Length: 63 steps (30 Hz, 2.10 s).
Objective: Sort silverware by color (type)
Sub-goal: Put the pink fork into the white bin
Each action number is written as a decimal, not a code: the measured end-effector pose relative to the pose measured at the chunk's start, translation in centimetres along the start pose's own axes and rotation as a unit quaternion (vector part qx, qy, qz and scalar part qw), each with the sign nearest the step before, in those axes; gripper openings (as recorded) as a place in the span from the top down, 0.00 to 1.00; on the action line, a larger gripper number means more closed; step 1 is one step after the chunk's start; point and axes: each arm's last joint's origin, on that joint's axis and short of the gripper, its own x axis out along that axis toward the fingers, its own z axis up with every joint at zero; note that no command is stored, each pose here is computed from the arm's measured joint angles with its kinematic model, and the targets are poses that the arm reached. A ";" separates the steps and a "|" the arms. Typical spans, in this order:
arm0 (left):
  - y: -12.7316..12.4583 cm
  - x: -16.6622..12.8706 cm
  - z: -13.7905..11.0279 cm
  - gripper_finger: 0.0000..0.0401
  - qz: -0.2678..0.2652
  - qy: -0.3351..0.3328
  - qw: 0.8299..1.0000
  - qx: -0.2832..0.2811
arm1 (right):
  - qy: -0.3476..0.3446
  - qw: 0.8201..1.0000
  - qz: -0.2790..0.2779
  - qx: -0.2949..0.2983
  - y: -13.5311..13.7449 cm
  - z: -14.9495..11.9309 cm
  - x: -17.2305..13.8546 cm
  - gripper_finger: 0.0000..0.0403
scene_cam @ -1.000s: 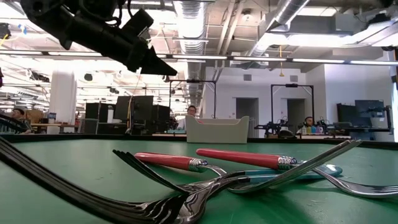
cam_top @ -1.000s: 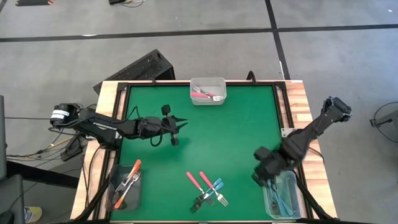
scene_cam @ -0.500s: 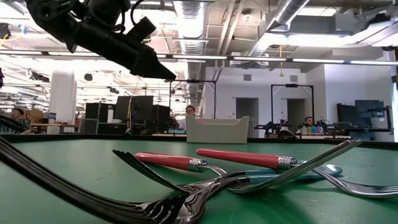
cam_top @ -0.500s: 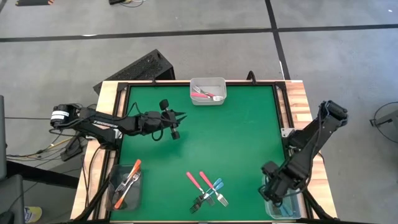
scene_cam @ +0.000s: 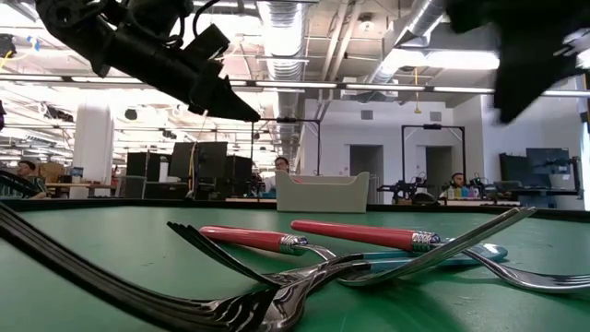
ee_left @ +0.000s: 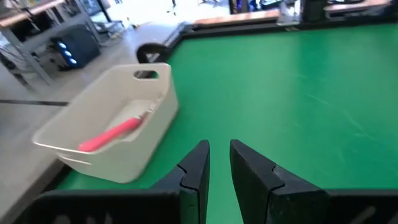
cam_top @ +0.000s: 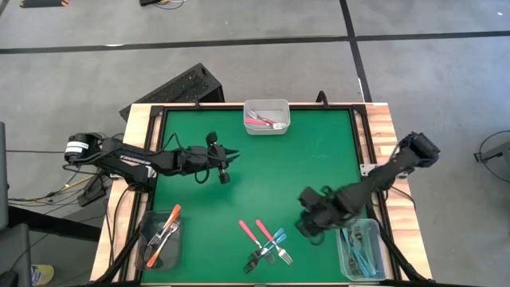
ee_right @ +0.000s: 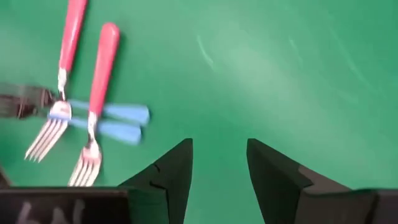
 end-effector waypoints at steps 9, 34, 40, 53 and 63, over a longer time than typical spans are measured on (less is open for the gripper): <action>-3.2 -1.5 -0.5 0.87 -0.061 0.033 0.997 -0.018 | -0.045 0.992 0.088 -0.074 3.5 2.8 6.8 0.58; -4.5 -7.1 1.3 0.87 -0.049 0.006 0.998 -0.040 | -0.005 0.987 0.021 -0.156 7.3 3.2 12.4 0.61; -4.5 -6.7 0.7 0.87 -0.023 0.026 0.999 -0.028 | -0.062 0.984 -0.040 -0.161 6.2 4.0 9.4 0.61; -4.4 -6.4 0.0 0.87 0.015 0.050 0.998 -0.026 | -0.029 0.992 -0.010 -0.124 6.8 3.3 10.8 0.43; -4.4 -6.4 0.0 0.87 0.018 0.048 0.998 -0.041 | 0.025 0.995 -0.050 -0.086 5.7 3.1 12.6 0.63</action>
